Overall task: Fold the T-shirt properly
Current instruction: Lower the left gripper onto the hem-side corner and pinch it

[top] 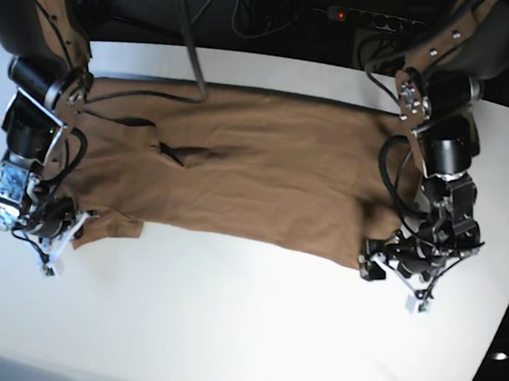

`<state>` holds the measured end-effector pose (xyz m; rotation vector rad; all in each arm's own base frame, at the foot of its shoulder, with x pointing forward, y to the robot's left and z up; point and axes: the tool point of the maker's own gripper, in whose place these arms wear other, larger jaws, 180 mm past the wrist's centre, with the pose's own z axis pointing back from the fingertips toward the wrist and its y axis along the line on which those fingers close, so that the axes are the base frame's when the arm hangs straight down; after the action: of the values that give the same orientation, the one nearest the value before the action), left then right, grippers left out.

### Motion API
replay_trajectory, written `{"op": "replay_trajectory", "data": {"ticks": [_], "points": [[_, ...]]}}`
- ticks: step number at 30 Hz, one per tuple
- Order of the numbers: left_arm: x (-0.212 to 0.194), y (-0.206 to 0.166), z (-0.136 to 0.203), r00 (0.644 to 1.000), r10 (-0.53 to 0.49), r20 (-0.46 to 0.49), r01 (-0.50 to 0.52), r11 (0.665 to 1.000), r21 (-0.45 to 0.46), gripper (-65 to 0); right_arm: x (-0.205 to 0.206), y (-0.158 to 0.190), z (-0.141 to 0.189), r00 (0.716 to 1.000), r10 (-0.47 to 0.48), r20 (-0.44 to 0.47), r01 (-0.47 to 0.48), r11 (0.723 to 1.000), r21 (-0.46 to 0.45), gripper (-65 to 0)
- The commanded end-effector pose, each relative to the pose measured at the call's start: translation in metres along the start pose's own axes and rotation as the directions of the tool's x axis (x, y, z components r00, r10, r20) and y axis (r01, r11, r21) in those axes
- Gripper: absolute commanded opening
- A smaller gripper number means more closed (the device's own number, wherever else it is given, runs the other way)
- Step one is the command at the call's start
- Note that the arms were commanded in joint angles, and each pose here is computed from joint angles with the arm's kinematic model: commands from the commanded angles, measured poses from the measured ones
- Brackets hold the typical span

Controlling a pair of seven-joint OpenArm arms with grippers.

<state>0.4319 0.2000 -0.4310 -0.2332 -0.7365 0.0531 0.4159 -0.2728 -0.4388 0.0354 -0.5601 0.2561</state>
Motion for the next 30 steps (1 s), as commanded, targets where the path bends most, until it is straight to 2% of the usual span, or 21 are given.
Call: {"op": "replay_trajectory", "data": {"ticks": [1, 5, 14, 16, 20, 23, 25, 30], "points": [[0.008, -0.006, -0.001, 1.0, -0.022, -0.009, 0.022, 1.0, -0.008, -19.1, -0.007, -0.01, 0.004, 0.998, 0.02, -0.055, -0.021, 0.999, -0.026, -63.7], [0.006, -0.022, -0.006, 0.994, -0.107, -0.038, 0.106, 0.994, -0.027, -19.2, -0.007, -0.01, 0.004, 0.998, 0.02, -0.055, -0.021, 0.999, -0.026, -63.7], [0.004, -0.027, -0.007, 0.985, -0.164, -0.058, 0.163, 0.986, -0.031, -19.9, -0.007, -0.01, 0.004, 0.998, 0.02, -0.055, -0.021, 0.999, -0.027, -63.7], [0.002, -0.026, -0.007, 0.985, -0.164, -0.061, 0.162, 0.986, -0.03, -24.4, -0.007, -0.01, 0.004, 0.998, 0.02, -0.055, -0.021, 0.999, -0.027, -63.7], [0.002, -0.025, -0.007, 0.985, -0.163, -0.062, 0.161, 0.987, -0.028, -44.9, -0.007, -0.01, 0.004, 0.998, 0.02, -0.055, -0.021, 0.999, -0.027, -63.7], [0.001, -0.017, -0.005, 0.984, -0.164, -0.068, 0.164, 0.986, -0.015, -55.5, -0.007, -0.01, 0.004, 0.998, 0.02, -0.055, -0.021, 0.999, -0.027, -63.7], [0.001, -0.015, -0.004, 0.984, -0.165, -0.073, 0.164, 0.986, -0.012, -58.5, -0.007, -0.01, 0.004, 0.998, 0.02, -0.055, -0.021, 0.999, -0.027, -63.7], [0.002, -0.013, -0.003, 0.985, -0.16, -0.069, 0.16, 0.987, -0.007, -59.0, -0.006, -0.008, 0.003, 0.997, 0.046, -0.066, -0.047, 0.999, -0.025, -63.7]]}}
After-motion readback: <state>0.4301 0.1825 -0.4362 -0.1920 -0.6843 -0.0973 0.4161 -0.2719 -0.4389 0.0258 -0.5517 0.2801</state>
